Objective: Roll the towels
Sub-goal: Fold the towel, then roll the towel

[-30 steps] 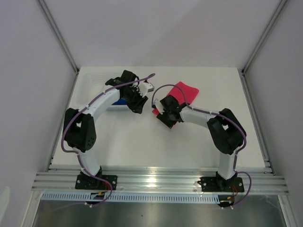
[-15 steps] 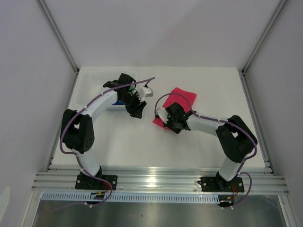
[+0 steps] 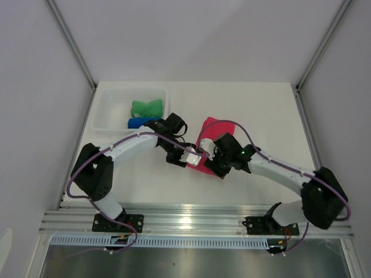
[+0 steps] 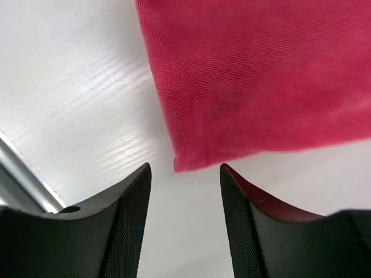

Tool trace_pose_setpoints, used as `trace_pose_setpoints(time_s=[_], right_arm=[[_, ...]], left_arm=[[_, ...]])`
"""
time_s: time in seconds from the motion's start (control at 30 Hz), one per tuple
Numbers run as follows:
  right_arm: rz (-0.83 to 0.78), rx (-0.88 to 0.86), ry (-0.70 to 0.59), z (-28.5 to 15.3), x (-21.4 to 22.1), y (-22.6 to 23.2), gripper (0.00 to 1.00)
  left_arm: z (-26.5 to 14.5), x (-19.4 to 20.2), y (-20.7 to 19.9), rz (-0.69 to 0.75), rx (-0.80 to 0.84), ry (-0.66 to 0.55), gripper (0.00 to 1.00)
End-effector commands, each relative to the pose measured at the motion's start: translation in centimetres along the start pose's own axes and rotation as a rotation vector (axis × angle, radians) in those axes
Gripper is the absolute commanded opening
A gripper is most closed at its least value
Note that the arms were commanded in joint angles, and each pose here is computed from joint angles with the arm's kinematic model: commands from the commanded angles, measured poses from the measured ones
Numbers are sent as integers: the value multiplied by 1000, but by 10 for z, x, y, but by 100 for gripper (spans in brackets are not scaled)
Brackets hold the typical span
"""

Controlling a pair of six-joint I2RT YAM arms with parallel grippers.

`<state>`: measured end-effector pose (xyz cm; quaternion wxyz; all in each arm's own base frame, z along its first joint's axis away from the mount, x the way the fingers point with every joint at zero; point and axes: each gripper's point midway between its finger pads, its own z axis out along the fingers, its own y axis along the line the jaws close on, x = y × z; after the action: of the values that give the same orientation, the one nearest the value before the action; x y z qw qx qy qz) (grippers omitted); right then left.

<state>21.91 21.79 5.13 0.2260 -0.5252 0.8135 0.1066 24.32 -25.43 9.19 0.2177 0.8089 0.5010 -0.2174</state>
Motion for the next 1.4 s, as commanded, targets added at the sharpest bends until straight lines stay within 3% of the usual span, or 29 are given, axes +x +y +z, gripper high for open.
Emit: trace_pose_setpoints(time_s=[0.0, 0.13, 0.2, 0.43, 0.67, 0.77, 0.93, 1.13, 1.27, 1.37], right_arm=[[131, 38, -150, -42, -22, 4, 54], [264, -25, -293, -66, -30, 24, 56], [431, -15, -375, -75, -32, 17, 59], [995, 97, -371, -80, 16, -48, 55], [1055, 47, -392, -73, 16, -46, 53], [1029, 23, -401, -72, 14, -44, 52], [921, -39, -465, -79, -1, -39, 53], [698, -25, -580, -104, -28, -51, 55], [405, 25, -620, -112, -34, -58, 56], [62, 71, -629, -113, -27, -57, 56]], left_arm=[[9, -30, 14, 252, -25, -42, 57], [26, -30, 5, 381, 10, -29, 63], [36, -24, -2, 423, 36, -18, 65], [63, -5, 14, 451, 56, 50, 66], [76, 21, 22, 401, 46, 133, 59], [80, 33, 21, 392, 41, 173, 55], [83, 46, 22, 358, 46, 228, 37], [80, 44, 27, 313, 25, 229, 1], [68, 19, 36, 129, 4, 150, 1], [50, -9, 48, -60, 5, 50, 1]])
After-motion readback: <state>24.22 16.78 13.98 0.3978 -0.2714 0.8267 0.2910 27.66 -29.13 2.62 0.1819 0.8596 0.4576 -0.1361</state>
